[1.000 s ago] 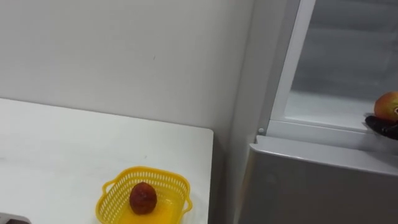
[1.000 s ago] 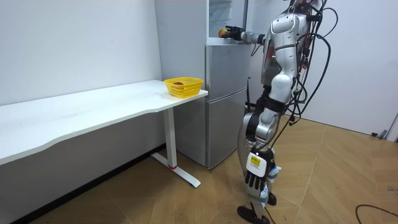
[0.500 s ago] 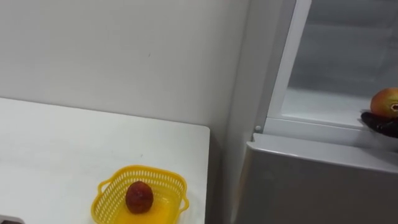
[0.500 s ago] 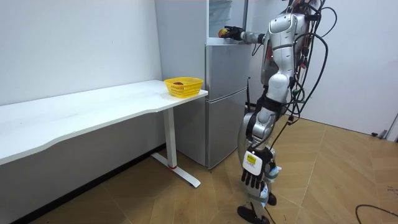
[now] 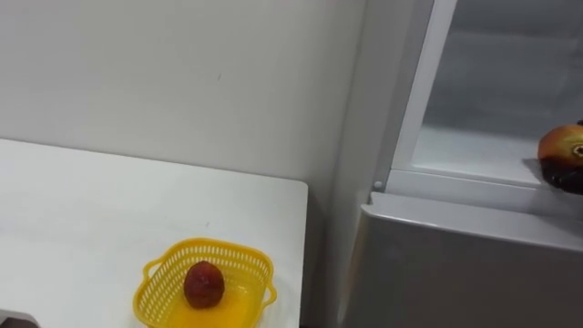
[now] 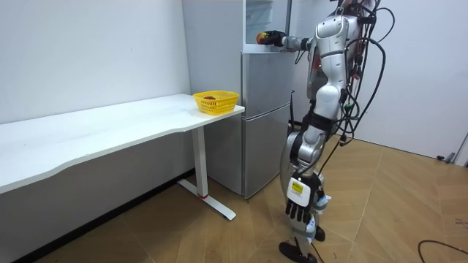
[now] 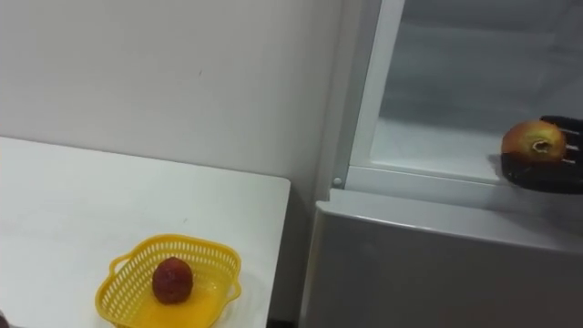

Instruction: Retrieve from the upper fridge

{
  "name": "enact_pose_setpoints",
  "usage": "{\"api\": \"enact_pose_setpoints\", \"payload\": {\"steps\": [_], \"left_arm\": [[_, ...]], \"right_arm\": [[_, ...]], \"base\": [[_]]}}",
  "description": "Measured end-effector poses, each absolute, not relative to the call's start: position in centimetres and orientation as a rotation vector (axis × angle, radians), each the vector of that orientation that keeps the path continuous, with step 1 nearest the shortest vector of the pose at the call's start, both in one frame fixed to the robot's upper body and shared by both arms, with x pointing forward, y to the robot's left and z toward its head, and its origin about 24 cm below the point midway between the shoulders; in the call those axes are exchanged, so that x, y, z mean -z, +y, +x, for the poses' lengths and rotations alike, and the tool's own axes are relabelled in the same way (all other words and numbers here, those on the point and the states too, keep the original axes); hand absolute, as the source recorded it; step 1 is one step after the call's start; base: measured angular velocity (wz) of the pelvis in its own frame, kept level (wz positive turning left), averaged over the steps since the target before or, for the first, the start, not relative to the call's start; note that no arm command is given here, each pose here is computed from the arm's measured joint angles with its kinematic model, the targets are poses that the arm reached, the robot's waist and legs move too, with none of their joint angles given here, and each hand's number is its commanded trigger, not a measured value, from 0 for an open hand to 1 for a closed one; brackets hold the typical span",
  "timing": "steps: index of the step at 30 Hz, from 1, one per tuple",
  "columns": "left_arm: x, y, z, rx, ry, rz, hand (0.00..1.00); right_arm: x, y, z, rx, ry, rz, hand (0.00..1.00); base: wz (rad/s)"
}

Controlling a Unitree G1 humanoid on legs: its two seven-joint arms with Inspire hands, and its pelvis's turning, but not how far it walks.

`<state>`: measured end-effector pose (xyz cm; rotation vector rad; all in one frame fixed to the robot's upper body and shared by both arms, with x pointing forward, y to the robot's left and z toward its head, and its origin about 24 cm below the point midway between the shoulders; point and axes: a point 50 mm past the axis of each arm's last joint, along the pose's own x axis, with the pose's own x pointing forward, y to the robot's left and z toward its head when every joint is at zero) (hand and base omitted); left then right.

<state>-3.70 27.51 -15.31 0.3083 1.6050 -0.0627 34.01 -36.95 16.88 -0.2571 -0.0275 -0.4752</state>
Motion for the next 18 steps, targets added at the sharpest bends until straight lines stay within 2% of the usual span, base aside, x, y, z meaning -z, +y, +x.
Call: {"api": "enact_pose_setpoints", "payload": {"steps": [11, 18], "left_arm": [[15.3, 27.5, -3.4, 0.043, 1.585, 0.316, 0.0], [15.3, 27.7, -3.0, 0.025, 1.575, 0.335, 0.0]], "right_arm": [[-18.5, -37.2, 34.2, 0.484, -0.071, -0.27, 1.0], [-18.2, -37.5, 34.1, 0.496, -0.05, -0.276, 1.0]], "base": [[0.04], [0.01]]}}
